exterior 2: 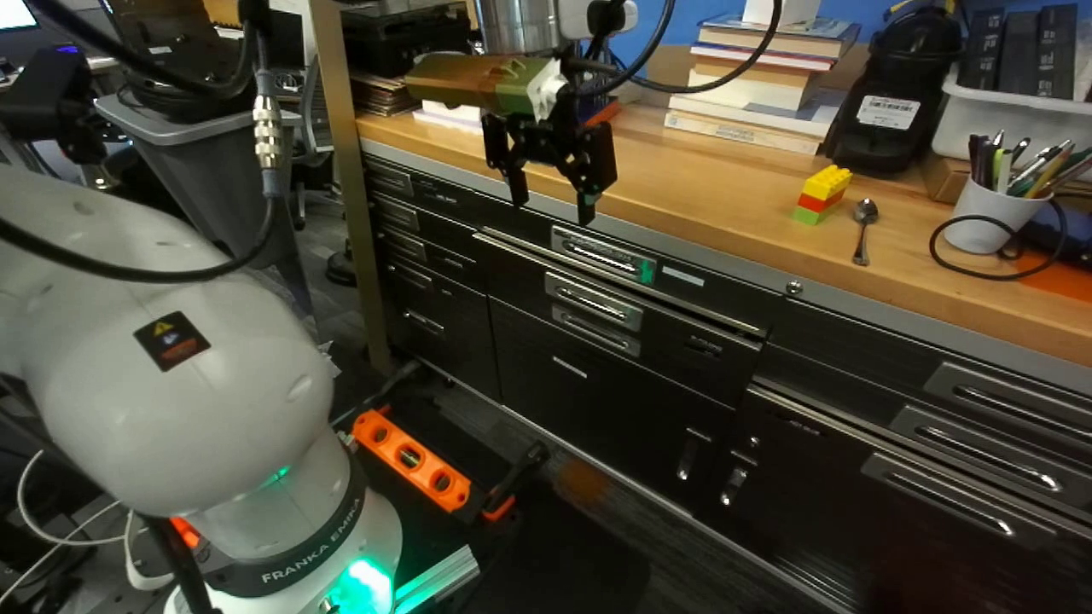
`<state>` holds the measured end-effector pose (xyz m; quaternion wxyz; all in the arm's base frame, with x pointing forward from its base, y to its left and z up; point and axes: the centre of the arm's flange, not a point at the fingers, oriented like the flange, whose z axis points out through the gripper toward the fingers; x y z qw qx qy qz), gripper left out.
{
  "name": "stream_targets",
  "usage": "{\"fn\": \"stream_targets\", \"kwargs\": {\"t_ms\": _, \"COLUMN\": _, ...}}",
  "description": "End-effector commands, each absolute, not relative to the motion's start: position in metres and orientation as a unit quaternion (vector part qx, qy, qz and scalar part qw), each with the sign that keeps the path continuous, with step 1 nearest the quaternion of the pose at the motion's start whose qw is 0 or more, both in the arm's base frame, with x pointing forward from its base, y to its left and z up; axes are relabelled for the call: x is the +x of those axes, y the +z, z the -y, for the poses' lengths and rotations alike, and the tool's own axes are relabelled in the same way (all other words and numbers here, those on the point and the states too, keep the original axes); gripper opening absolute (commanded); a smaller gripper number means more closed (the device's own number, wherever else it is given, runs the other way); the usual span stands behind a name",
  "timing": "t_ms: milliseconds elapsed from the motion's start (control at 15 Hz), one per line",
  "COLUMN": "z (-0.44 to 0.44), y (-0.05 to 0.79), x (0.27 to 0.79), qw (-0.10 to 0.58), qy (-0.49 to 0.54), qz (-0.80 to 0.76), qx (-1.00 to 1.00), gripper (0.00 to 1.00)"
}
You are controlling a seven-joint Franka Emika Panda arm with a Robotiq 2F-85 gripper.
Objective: Put the black objects on the table into the open drawer and then close the drawer
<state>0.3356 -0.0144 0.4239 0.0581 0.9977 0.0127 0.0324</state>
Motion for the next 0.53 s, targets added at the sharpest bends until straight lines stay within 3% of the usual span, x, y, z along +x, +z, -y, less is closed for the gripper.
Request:
{"fn": "stream_targets", "kwargs": {"t_ms": 0, "z": 0.017, "y": 0.435, "x": 0.295, "qw": 0.047, "qy": 0.042, "qz": -0.032, "qx": 0.997, "gripper": 1.00}}
{"fn": "stream_targets", "kwargs": {"t_ms": 467, "z": 0.025, "y": 0.444, "x": 0.282, "qw": 0.039, "qy": 0.043, "qz": -0.040, "qx": 0.998, "gripper": 1.00}}
